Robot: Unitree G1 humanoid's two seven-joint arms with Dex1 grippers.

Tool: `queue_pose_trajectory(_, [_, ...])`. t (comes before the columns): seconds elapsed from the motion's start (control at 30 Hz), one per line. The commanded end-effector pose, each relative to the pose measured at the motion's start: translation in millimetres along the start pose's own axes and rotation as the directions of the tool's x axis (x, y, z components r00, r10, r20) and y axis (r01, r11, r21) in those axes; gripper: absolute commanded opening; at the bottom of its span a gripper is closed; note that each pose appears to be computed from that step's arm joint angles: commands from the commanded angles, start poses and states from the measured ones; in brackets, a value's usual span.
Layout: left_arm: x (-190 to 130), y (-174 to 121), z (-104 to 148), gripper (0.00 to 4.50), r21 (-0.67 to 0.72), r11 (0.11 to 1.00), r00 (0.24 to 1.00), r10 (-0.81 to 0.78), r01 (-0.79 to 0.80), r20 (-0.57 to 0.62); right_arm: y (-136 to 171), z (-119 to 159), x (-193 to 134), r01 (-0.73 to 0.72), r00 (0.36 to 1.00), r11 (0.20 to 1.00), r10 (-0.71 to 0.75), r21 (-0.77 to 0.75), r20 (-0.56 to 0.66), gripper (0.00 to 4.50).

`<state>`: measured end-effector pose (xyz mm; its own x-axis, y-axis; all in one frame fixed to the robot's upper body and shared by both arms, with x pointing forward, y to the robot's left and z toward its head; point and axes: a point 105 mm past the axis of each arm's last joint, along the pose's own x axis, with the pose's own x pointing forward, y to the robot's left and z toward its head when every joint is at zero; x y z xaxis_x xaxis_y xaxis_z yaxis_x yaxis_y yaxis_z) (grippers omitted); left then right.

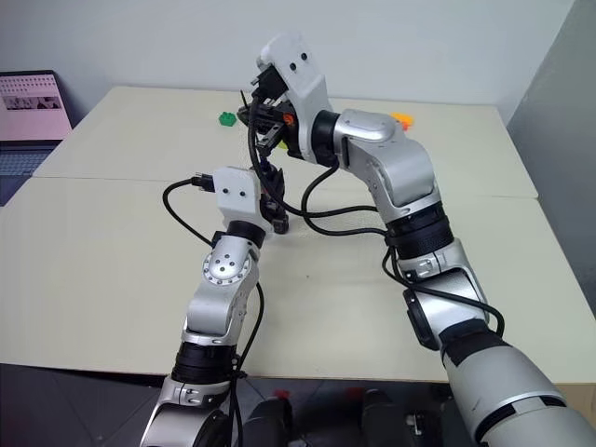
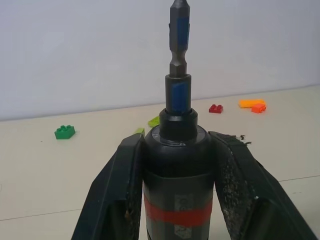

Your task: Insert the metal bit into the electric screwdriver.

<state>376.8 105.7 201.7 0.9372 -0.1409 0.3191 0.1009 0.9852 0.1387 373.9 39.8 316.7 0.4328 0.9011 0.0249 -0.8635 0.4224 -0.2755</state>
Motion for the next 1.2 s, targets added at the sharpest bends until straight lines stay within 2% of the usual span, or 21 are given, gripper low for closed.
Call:
queue_pose_trajectory(0.03, [-2,-2,0,1.64,0.021,1.0,1.0,-0.014,0.014,0.001,4,-5,6,-0.043,0.998,0.999,0.043,0.017,-0.049,0.0])
queue_pose_trajectory(0.5, [-3,0,0,1.64,0.025,1.0,1.0,-0.004,0.004,0.002,-4,-11,8,-0.011,0.996,0.997,0.017,0.074,-0.088,0.0])
queue_pose_trajectory(0.9, [-1,3,1,1.64,0.016,1.0,1.0,0.016,-0.016,0.004,-9,-19,6,0.085,0.993,0.983,-0.07,0.164,-0.094,0.0])
queue_pose_trajectory(1.2, [0,7,2,1.64,0.017,0.999,0.999,0.031,-0.032,0.007,-2,-21,5,0.108,0.992,0.977,-0.095,0.185,-0.082,0.0])
